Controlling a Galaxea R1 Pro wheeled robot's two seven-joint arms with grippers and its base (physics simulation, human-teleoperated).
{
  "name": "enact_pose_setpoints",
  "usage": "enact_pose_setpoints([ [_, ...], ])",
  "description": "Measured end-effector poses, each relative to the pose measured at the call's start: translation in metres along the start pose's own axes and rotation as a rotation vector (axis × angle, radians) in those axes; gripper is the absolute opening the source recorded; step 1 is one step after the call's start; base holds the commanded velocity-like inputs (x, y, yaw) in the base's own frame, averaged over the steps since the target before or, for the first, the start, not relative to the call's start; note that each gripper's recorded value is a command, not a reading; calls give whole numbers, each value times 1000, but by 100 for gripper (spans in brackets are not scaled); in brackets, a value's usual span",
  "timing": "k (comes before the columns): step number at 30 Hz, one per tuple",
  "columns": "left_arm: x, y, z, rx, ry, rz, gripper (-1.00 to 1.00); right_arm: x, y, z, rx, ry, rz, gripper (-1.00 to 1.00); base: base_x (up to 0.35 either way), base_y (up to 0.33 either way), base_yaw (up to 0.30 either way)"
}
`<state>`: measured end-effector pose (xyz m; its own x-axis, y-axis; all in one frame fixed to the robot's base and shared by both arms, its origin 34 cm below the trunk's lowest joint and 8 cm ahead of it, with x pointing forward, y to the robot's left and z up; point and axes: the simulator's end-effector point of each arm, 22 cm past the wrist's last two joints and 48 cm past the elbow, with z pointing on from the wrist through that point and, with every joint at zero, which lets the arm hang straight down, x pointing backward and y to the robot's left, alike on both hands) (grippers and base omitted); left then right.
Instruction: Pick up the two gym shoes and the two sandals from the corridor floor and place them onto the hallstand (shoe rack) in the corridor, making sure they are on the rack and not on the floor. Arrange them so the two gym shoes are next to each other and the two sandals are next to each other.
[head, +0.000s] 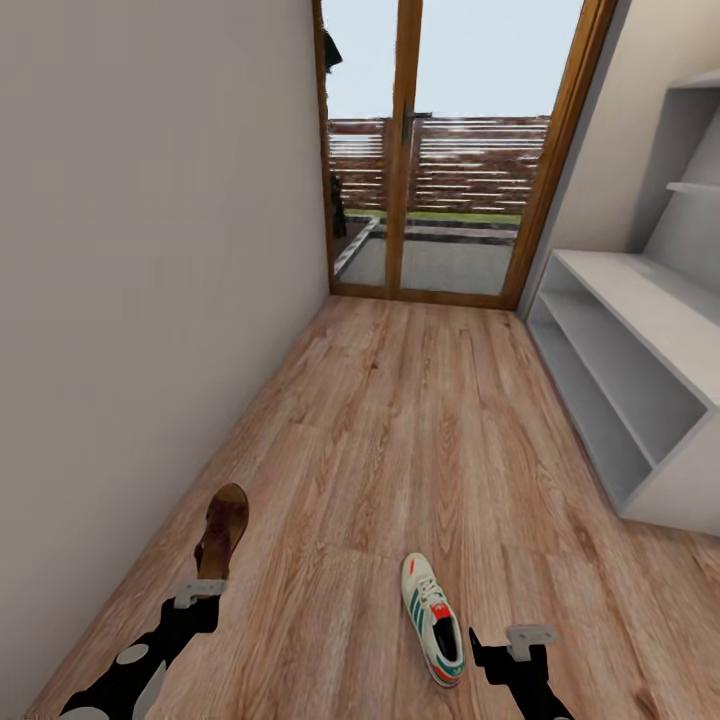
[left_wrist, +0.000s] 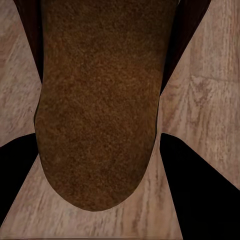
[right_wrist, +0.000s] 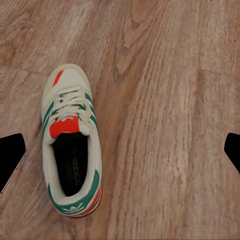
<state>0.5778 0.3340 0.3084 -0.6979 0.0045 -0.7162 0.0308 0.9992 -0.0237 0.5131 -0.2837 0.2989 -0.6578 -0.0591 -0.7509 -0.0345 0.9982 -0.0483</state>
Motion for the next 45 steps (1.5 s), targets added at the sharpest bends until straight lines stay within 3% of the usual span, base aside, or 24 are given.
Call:
enact_pose_setpoints([
  [8, 2, 0, 1, 1, 4, 3, -100, 2, 1, 0, -1, 4, 1, 100, 0, 0, 225],
  [21, 12, 0, 7, 3, 3, 5, -100, 14, 1, 6, -1, 7, 0, 100, 0, 0, 23],
  [25, 13, -1, 15, 6, -6, 4, -100, 24, 2, 10, -1, 12, 1, 100, 0, 0, 0],
  [32, -33, -11, 39, 56, -73, 5, -100, 44, 4, 18, -2, 23, 1, 100, 0, 0, 9],
  [38, -35, -43, 57, 113, -34, -24, -100, 61, 5, 24, -3, 32, 2, 100, 0, 0, 79],
  [45, -12, -53, 68, 127, -13, -31, -100, 81, 7, 32, -4, 43, 2, 100, 0, 0, 105],
])
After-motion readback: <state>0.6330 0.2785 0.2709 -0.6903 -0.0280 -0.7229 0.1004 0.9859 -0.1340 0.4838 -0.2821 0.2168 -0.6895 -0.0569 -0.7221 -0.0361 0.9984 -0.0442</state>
